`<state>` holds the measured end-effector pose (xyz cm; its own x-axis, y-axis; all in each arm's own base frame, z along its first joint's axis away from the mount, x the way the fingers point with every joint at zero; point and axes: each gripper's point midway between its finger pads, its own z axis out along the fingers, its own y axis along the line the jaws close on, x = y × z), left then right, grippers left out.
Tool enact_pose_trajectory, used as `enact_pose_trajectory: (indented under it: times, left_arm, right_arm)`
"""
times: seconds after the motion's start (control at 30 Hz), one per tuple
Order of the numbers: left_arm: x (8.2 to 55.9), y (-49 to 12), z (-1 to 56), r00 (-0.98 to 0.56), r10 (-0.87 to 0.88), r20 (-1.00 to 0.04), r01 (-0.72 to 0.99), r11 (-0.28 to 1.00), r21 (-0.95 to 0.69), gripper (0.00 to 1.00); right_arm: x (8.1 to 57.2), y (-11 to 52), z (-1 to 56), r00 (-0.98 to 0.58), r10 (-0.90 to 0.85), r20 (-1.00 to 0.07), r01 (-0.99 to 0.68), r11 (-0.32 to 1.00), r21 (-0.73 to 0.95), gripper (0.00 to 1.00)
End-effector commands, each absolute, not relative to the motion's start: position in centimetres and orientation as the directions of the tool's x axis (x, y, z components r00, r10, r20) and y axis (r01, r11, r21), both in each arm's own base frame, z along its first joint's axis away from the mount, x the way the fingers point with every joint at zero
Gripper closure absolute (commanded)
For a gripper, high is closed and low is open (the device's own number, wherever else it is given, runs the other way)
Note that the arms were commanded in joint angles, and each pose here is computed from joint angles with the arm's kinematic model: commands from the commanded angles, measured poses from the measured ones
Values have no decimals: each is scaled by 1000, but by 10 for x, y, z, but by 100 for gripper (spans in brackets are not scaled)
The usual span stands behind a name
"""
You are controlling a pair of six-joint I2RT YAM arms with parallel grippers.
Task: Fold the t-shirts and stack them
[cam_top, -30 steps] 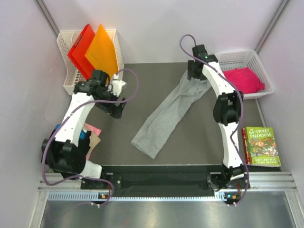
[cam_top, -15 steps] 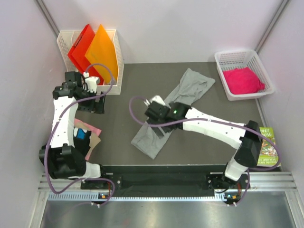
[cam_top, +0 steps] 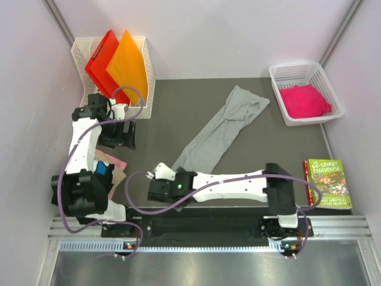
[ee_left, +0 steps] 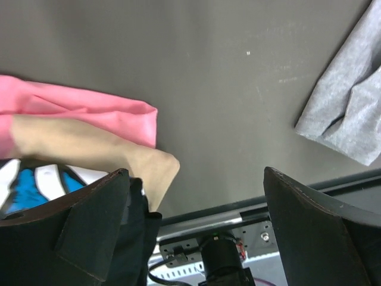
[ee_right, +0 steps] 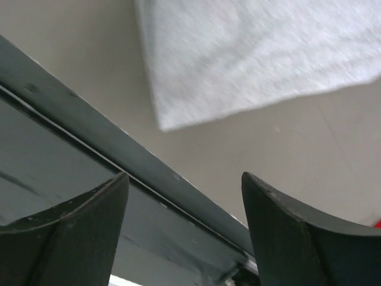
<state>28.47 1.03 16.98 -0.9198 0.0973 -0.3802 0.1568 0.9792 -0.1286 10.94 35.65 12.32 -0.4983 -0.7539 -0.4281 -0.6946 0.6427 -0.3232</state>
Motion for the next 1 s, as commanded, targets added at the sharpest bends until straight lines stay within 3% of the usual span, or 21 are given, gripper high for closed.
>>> enact_pose_trajectory:
  times: [0.0, 0.17, 0.7, 0.97]
  left_arm:
    - [276, 5, 153, -947, 98, -307, 159, 971, -180, 1]
    - [272, 5, 148, -934, 151, -325, 215, 962, -170, 1]
    - [272, 13, 155, -906, 230, -355, 284, 953, -109, 1]
    - [282, 14, 160, -905, 210, -370, 268, 957, -111, 1]
  right_arm:
    - [109, 396, 119, -513, -720, -466, -680, 673, -291, 27]
    - [112, 427, 96, -511, -746, -427, -696, 651, -303, 35]
    - [164, 413, 60, -625, -685, -374, -630, 726, -275, 40]
    - [159, 411, 50, -627, -698, -346, -651, 713, -260, 41]
